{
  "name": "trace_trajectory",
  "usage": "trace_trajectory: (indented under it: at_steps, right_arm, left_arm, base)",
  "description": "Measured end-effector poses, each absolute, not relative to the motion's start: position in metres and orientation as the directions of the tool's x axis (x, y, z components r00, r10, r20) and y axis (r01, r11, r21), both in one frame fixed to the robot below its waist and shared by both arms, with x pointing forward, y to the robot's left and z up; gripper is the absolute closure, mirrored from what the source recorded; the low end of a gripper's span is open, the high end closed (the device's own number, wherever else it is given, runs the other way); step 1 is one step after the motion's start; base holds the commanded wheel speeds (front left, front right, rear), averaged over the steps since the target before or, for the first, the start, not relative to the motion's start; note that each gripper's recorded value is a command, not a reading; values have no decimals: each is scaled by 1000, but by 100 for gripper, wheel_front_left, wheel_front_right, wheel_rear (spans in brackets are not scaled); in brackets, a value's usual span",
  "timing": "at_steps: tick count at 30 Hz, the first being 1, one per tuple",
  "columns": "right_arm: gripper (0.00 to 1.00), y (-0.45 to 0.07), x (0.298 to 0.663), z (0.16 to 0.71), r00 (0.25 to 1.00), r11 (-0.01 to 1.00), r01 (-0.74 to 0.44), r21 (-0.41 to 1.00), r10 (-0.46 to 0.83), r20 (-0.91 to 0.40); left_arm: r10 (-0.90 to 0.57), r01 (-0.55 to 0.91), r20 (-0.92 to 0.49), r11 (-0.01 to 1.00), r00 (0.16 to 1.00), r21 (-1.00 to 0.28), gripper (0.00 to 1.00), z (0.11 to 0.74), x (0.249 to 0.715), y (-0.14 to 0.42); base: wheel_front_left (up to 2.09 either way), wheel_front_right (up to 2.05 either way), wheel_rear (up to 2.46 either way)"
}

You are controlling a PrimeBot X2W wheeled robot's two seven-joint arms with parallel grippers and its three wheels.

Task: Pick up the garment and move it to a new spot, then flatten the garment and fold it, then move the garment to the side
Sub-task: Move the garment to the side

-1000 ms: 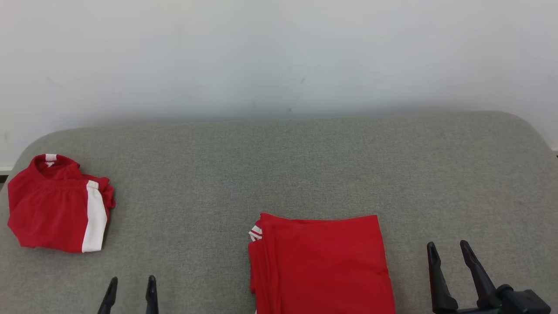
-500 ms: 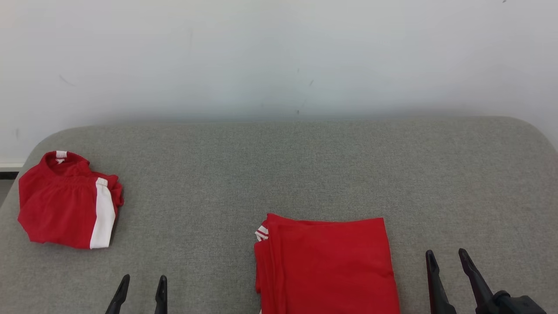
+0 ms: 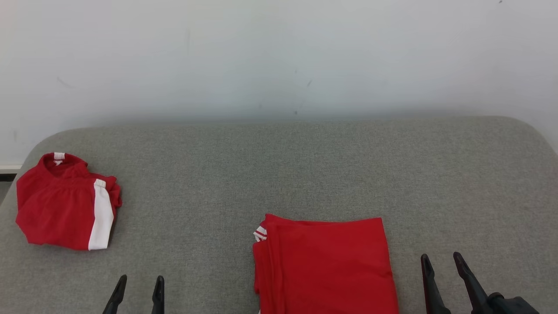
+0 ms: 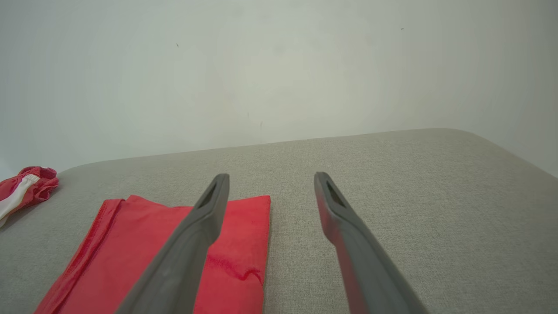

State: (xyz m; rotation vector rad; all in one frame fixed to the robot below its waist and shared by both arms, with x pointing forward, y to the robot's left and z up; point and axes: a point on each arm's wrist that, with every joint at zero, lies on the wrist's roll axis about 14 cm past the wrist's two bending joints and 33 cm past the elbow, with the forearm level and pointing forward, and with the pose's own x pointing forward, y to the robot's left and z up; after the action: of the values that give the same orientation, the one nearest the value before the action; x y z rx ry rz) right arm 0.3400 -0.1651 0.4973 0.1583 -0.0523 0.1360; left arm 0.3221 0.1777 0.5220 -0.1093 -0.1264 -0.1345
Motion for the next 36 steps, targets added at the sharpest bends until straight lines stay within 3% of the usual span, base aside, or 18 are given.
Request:
trace_trajectory:
  at_steps: [6,19,33,34,35,36]
  right_arm:
    - [0,-156,354,499,982,974,-184,133,177,61]
    - [0,-130,391,432,925,966,-241,98,259,-277]
    - [0,-119,388,375,853,965,-235,120,263,-450]
    - [10,-117,388,373,850,964,-236,125,267,-455]
    - [91,-115,387,373,849,962,-238,132,272,-454]
    - [100,-113,386,372,847,961,-236,143,275,-455]
  left_arm:
    - [-110,124,125,987,986,-106,0,519,323,181]
    - [-74,86,110,990,991,-115,0,514,323,187]
    - [-37,48,91,992,995,-120,0,509,328,195]
    - [-36,47,91,992,995,-121,0,509,329,195]
    - [-35,46,91,992,995,-121,0,508,329,195]
    - [-33,44,91,992,995,-121,0,508,329,196]
  base:
    - [0,0,0]
    - [0,0,0]
    - [0,0,0]
    - [0,0,0]
    - [0,0,0]
    - [0,0,0]
